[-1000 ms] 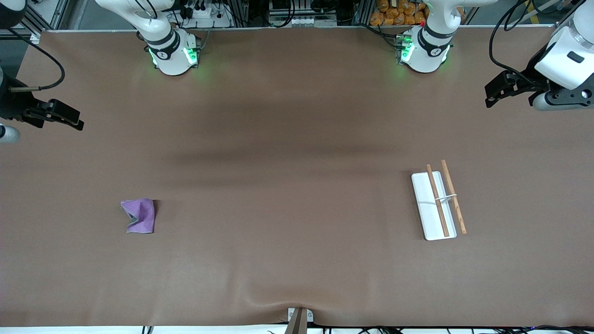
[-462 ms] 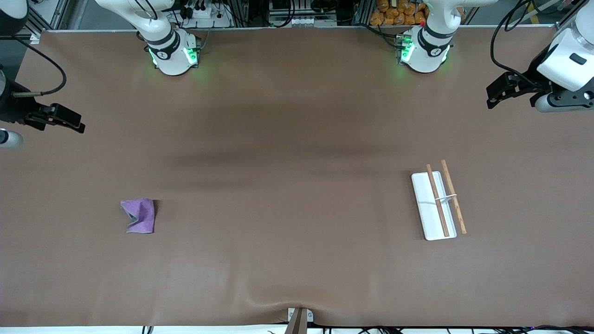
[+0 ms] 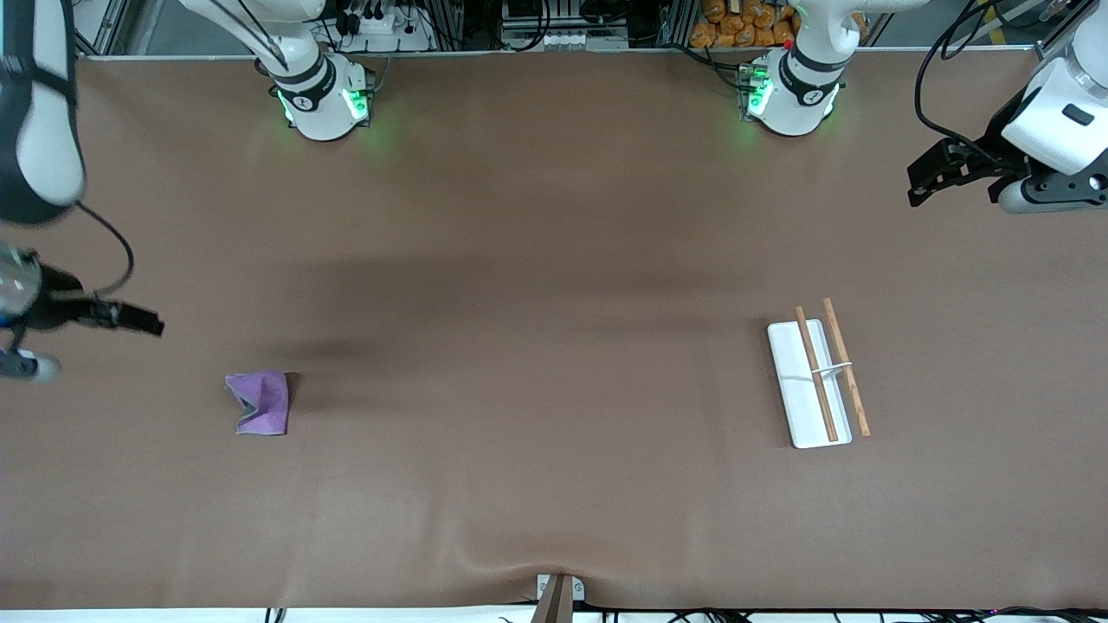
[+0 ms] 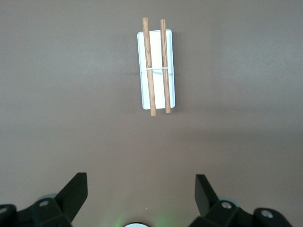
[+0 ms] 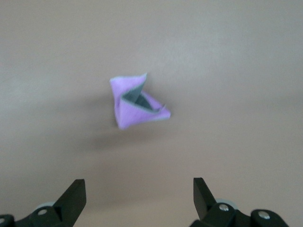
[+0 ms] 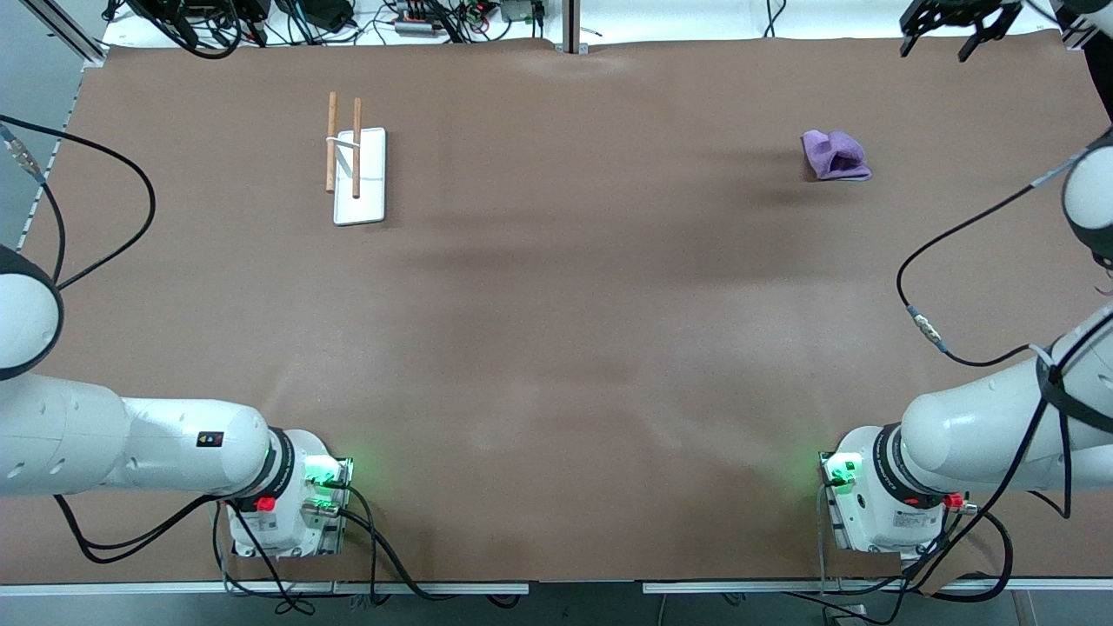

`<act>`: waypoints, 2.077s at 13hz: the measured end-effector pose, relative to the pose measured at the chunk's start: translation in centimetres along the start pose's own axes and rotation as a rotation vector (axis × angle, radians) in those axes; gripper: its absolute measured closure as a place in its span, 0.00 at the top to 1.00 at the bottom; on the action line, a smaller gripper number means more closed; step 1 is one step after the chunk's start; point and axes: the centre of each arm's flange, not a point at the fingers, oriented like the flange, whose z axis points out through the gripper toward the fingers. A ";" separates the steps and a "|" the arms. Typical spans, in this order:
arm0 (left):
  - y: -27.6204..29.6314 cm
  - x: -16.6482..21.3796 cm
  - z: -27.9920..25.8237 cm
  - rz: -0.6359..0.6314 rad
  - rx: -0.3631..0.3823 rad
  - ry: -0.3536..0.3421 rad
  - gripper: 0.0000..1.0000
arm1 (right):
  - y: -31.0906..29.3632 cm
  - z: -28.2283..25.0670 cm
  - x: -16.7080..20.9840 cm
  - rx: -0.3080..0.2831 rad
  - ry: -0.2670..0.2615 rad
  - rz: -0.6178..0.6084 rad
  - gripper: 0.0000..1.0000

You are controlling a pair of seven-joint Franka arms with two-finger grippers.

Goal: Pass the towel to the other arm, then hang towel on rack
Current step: 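Reach the right gripper down to the purple towel, then close the right gripper on the purple towel's corner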

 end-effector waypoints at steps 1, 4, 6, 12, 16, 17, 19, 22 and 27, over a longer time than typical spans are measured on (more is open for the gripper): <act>0.0 0.0 0.1 0.000 0.000 -0.001 1.00 | -0.1 2.0 1.1 -0.002 0.007 -0.001 1.00; 0.0 0.1 0.1 0.000 0.000 -0.001 1.00 | 0.0 7.5 3.3 -0.004 0.002 0.047 1.00; 0.0 0.1 0.2 0.001 0.000 -0.002 1.00 | 0.5 11.1 4.1 -0.006 -0.029 0.121 1.00; 0.1 0.1 0.3 0.001 0.000 -0.004 1.00 | 0.1 18.3 4.3 -0.006 -0.115 0.376 1.00; 0.1 0.1 0.3 0.001 0.000 -0.004 1.00 | -0.4 21.1 3.8 0.069 -0.128 0.429 1.00; 0.1 0.1 0.3 0.001 0.000 -0.004 1.00 | -0.6 21.6 3.6 0.079 -0.136 0.436 1.00; 0.1 0.1 0.3 0.001 0.000 -0.004 1.00 | -0.8 22.5 3.6 0.086 -0.146 0.440 1.00; 0.1 0.1 0.3 0.001 0.000 -0.004 1.00 | -1.1 23.4 3.4 0.087 -0.156 0.438 1.00; 0.1 0.1 0.3 0.001 0.000 -0.004 1.00 | -1.2 24.3 3.5 0.087 -0.153 0.439 0.78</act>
